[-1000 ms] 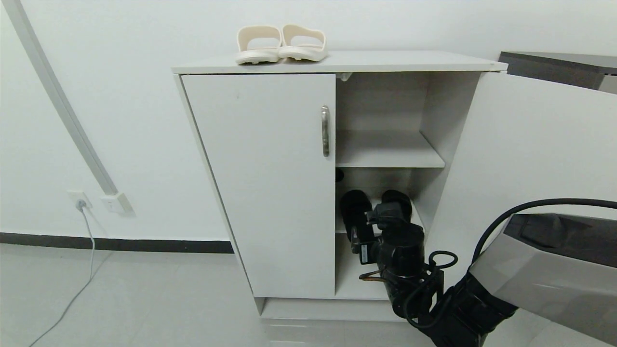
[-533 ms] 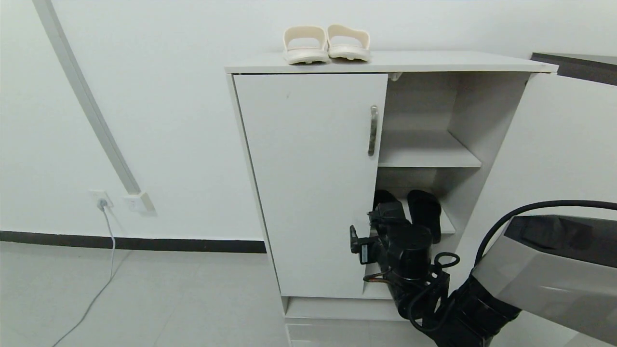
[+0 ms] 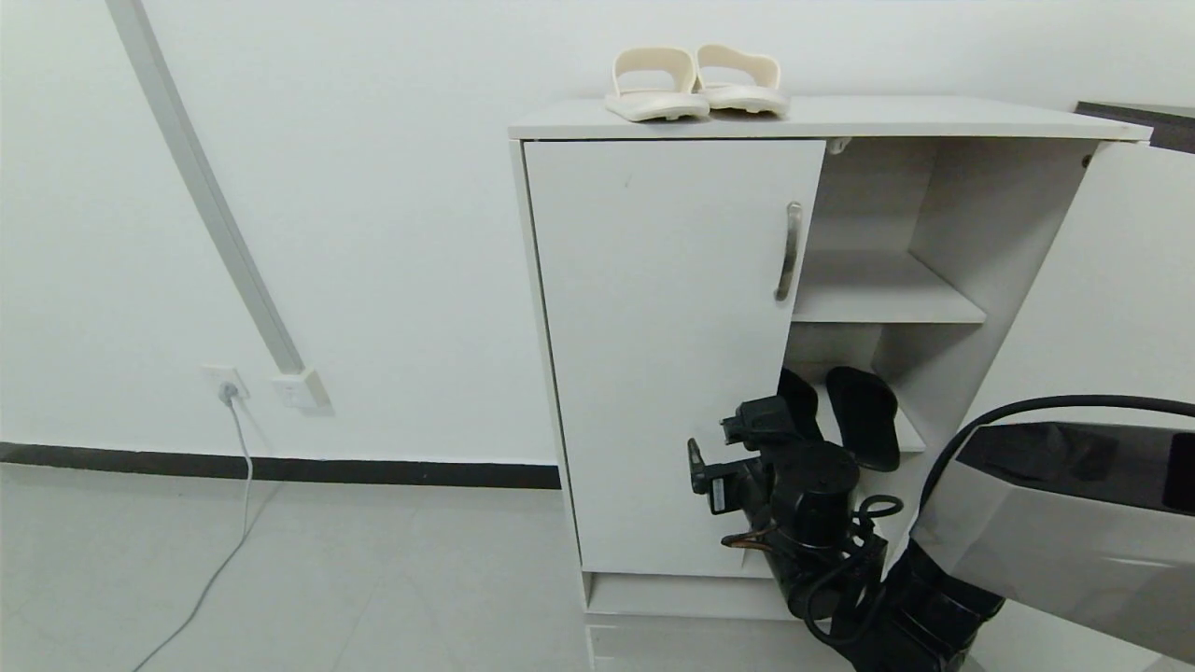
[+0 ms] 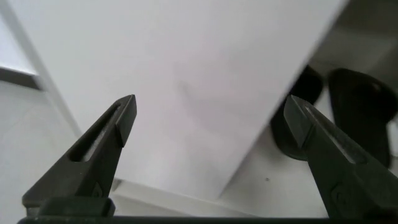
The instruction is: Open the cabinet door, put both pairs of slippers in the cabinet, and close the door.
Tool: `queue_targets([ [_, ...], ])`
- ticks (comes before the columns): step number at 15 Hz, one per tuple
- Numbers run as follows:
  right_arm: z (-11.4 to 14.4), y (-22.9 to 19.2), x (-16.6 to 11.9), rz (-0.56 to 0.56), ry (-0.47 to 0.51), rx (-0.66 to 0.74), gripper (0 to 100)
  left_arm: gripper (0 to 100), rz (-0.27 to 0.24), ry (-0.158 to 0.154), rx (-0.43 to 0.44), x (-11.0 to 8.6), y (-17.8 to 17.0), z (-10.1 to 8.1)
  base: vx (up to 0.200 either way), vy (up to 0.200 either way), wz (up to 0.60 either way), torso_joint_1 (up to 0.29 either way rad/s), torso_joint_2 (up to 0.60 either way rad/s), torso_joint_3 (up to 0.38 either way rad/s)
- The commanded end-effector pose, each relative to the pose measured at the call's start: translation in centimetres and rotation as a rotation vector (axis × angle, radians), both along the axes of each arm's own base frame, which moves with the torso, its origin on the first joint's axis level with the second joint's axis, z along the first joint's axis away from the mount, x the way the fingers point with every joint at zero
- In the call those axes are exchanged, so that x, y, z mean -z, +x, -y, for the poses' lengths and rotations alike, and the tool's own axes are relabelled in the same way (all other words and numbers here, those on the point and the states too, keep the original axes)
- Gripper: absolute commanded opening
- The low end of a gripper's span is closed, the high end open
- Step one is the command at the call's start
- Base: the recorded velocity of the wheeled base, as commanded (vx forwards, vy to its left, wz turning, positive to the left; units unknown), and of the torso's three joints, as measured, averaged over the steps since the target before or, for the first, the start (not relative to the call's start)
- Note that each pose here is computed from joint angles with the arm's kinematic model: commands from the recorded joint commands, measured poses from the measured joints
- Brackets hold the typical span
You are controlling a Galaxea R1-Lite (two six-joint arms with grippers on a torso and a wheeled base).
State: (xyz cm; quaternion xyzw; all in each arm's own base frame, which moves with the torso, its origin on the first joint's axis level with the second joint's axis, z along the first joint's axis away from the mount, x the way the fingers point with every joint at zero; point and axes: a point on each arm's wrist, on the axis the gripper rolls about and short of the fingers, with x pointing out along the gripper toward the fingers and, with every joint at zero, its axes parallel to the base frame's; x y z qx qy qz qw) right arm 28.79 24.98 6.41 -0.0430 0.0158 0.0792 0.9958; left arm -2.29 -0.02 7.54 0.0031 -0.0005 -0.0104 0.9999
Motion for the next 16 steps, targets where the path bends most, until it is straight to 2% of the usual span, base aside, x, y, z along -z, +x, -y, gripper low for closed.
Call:
queue_targets([
  [1,-0.10,-0.05,0.30,-0.005,-0.006,-0.005,100,0,-0.001,0.000,0.001,-0.01,0.01,0.00,0.000,0.000,0.00,0.000,0.00,0.000],
  [16,0.18,-0.01,0.40,-0.005,-0.016,-0.001,100,0,-0.001,0.000,0.001,-0.01,0.01,0.00,0.000,0.000,0.00,0.000,0.00,0.000],
])
